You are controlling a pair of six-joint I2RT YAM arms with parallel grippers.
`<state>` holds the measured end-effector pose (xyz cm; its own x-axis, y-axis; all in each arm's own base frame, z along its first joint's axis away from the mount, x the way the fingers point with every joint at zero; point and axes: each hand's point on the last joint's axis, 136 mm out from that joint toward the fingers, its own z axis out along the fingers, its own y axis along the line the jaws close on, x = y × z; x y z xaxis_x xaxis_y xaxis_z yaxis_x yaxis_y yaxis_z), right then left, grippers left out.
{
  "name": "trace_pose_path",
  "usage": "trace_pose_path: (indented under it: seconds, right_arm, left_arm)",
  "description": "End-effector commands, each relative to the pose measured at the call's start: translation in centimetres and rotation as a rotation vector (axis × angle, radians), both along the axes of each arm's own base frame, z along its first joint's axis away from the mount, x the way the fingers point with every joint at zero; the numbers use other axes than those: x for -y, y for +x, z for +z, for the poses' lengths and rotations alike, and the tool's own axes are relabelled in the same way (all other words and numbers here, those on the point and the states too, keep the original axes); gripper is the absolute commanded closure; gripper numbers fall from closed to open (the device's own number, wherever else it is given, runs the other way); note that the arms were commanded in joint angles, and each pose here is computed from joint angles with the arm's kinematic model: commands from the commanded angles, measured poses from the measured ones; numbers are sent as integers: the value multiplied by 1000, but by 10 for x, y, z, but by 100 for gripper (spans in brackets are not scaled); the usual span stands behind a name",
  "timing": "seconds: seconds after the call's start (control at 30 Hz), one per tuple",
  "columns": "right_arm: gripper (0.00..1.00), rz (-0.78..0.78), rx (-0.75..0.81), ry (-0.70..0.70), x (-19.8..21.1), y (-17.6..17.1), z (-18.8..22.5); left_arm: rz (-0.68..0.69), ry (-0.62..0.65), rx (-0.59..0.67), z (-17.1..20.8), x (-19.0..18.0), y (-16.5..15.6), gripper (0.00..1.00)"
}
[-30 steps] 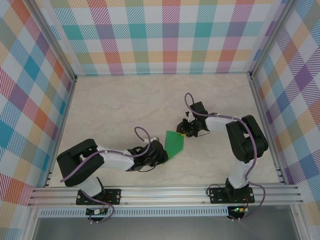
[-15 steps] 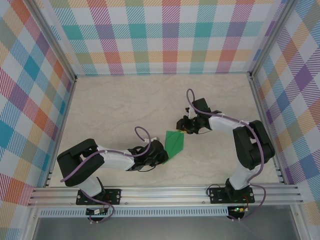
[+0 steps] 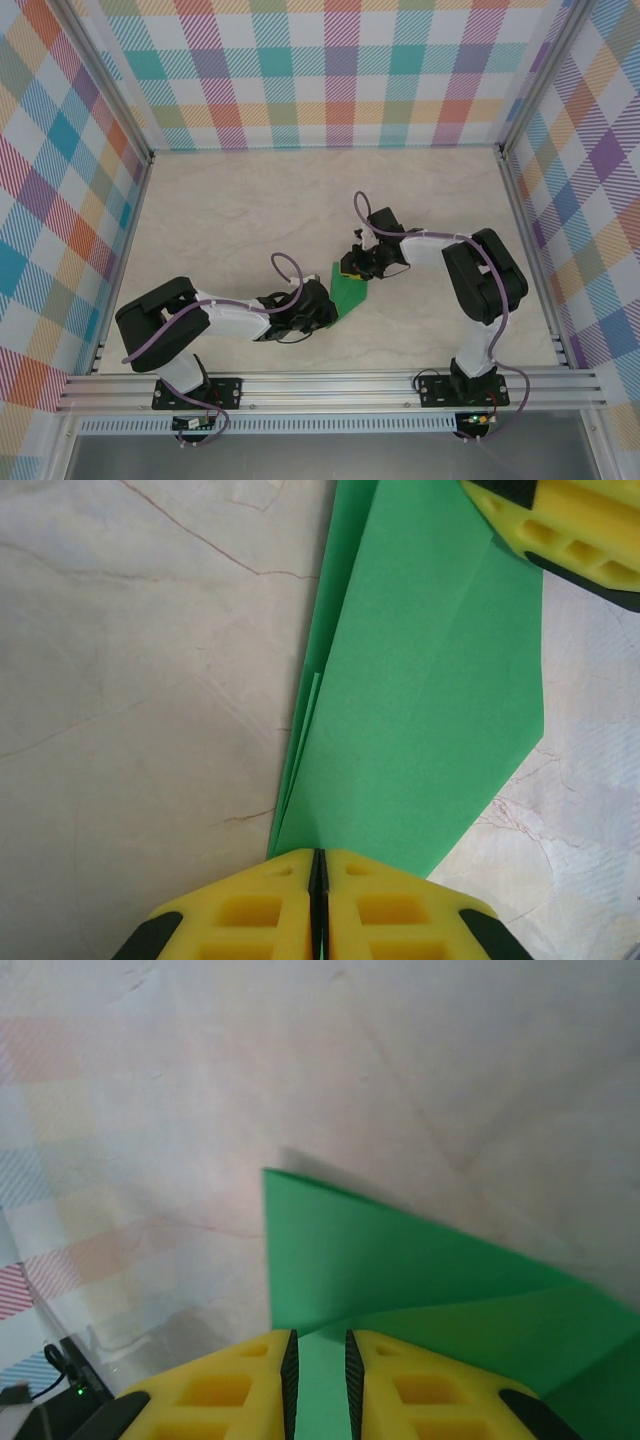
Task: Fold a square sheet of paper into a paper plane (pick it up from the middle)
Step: Fourth fold the wing at the center of the table.
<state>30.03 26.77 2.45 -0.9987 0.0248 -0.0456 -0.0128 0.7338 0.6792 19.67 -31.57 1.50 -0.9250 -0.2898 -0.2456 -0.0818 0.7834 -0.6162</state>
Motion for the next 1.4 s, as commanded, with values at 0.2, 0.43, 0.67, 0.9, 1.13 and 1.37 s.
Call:
trace_pose_path:
  seconds: [0.2, 0.43, 0.67, 0.9, 1.13, 1.37]
  right_arm:
    - [78, -70, 30, 8, 23, 30, -13]
    - [77, -106, 45, 36, 35, 45, -13]
    - [76, -120, 63, -2, 44, 54, -7]
    - [75, -115, 133, 15, 46, 48, 34]
    - [75, -67, 142, 107, 31, 14, 57]
    - [87, 21, 35, 127, -6, -42, 35]
  left_arm:
    - [-99, 240, -207, -61, -44, -57, 89]
    - [-95, 236, -206, -61, -45, -57, 90]
    - [-94, 240, -205, -60, -46, -57, 90]
    - [-93, 238, -198, -57, -46, -56, 90]
    - [-93, 233, -191, -55, -44, -54, 89]
    - [-101, 228, -186, -54, -38, -51, 89]
